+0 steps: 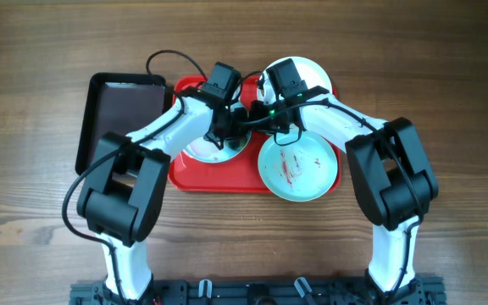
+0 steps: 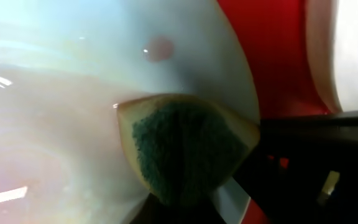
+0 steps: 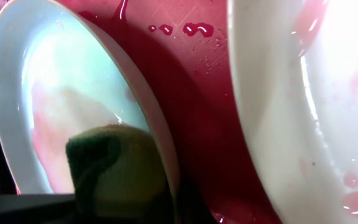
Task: Clean dirty plates on tray and stack at the side
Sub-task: 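Continue wiping the plate surface with the sponge in circular strokes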
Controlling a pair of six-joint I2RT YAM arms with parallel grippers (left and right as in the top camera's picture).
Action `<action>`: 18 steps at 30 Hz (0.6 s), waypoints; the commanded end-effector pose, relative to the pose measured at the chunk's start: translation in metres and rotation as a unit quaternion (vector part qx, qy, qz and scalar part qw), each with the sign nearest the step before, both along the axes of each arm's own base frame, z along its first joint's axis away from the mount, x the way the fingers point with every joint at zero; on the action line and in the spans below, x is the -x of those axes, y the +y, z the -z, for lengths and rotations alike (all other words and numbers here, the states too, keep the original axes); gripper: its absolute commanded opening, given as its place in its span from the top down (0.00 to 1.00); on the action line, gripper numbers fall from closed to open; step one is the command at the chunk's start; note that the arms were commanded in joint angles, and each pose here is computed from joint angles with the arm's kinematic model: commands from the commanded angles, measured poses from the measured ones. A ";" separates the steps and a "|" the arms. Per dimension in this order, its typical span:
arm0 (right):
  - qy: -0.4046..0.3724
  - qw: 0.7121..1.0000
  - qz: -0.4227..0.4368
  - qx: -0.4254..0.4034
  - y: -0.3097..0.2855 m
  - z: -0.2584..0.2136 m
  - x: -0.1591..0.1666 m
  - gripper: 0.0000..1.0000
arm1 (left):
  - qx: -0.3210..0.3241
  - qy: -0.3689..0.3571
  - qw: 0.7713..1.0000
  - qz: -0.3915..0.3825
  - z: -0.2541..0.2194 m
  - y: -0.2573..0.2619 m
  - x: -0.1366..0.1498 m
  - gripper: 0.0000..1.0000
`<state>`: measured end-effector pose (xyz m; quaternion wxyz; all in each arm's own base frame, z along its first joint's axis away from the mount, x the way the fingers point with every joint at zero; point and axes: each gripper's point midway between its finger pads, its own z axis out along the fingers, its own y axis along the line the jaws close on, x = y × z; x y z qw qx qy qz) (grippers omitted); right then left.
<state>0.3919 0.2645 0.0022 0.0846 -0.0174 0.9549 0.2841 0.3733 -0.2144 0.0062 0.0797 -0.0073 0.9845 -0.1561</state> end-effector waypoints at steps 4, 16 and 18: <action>0.024 0.999 -0.021 0.005 0.004 0.020 0.014 0.96 | 0.089 0.029 0.994 -0.048 0.012 0.014 -0.016 0.96; 0.022 1.000 -0.021 0.005 0.004 0.020 0.014 0.96 | 0.124 -0.052 0.990 -0.049 -0.004 0.011 -0.056 0.96; 0.022 1.000 -0.020 0.006 0.004 0.020 0.013 0.96 | 0.139 -0.046 0.988 -0.043 -0.006 0.006 -0.054 0.96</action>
